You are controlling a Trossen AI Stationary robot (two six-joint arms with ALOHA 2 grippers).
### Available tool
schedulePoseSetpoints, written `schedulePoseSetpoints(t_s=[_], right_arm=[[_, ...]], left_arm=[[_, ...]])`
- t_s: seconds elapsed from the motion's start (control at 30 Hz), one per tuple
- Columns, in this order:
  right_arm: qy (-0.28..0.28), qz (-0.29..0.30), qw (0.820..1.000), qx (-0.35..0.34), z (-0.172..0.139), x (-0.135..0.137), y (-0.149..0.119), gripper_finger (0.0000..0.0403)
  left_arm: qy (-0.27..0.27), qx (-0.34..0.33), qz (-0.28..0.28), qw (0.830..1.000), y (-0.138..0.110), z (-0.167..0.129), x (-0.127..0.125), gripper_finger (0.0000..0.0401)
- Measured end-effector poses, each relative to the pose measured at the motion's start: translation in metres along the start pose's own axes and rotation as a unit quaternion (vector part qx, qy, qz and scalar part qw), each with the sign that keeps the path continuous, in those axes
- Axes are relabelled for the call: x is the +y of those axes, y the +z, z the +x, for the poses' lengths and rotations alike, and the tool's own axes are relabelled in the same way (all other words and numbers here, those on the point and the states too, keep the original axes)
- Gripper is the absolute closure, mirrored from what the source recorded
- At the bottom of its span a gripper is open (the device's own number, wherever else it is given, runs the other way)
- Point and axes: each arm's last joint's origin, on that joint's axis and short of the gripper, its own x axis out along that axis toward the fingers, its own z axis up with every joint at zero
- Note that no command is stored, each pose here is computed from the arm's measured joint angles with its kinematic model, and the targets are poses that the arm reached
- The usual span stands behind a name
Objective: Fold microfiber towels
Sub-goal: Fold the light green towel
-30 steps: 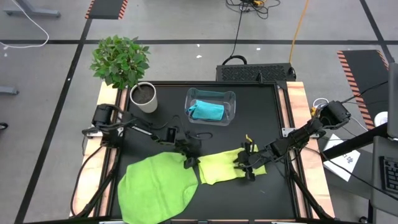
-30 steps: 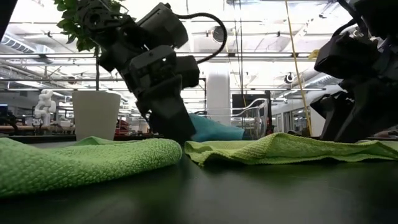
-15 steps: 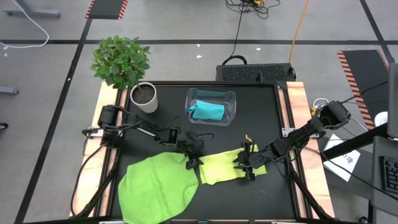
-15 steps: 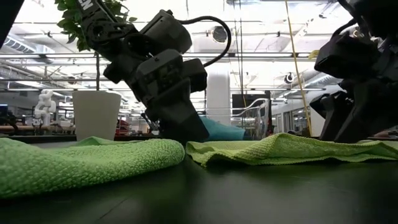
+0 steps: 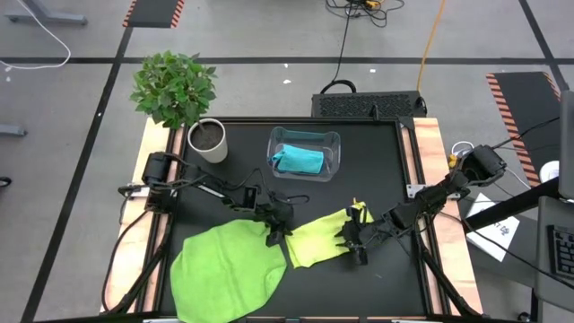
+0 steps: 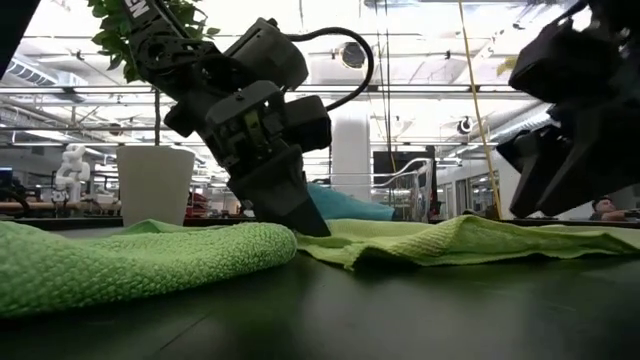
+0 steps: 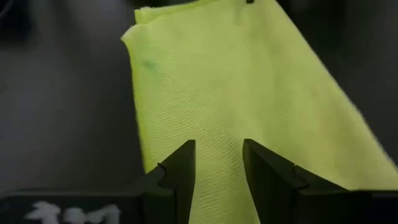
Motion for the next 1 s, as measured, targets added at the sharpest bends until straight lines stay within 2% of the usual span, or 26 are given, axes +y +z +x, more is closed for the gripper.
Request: schedulePoseSetpoints(t_s=[0.13,0.33,0.43,0.73,0.93,1.0], right_arm=[[-0.018,0.043,0.998,0.031,-0.003,0.009,-0.001,0.0277],[-0.092,0.116,0.987,0.059,-0.01,0.011,-0.016,0.0278],[-0.117,0.135,0.981,0.079,-0.011,0.008,-0.022,0.0287],[-0.166,0.109,0.976,0.086,-0.007,-0.018,-0.031,0.0323],[-0.155,0.066,0.982,0.082,-0.005,-0.026,-0.024,0.0328],[-0.135,0.052,0.987,0.076,-0.006,-0.026,-0.02,0.0328]], left_arm=[[-0.005,-0.003,-0.006,1.0,0.0,0.002,-0.005,0.0393],[0.001,-0.017,-0.015,1.0,-0.001,0.006,-0.018,0.0395],[-0.003,-0.029,-0.019,0.999,-0.002,0.009,-0.029,0.0397],[-0.048,-0.089,0.006,0.995,-0.006,0.018,-0.077,0.0396],[-0.037,-0.088,0.005,0.995,-0.015,0.025,-0.089,0.0398],[-0.021,-0.08,0.012,0.996,-0.019,0.027,-0.089,0.0393]])
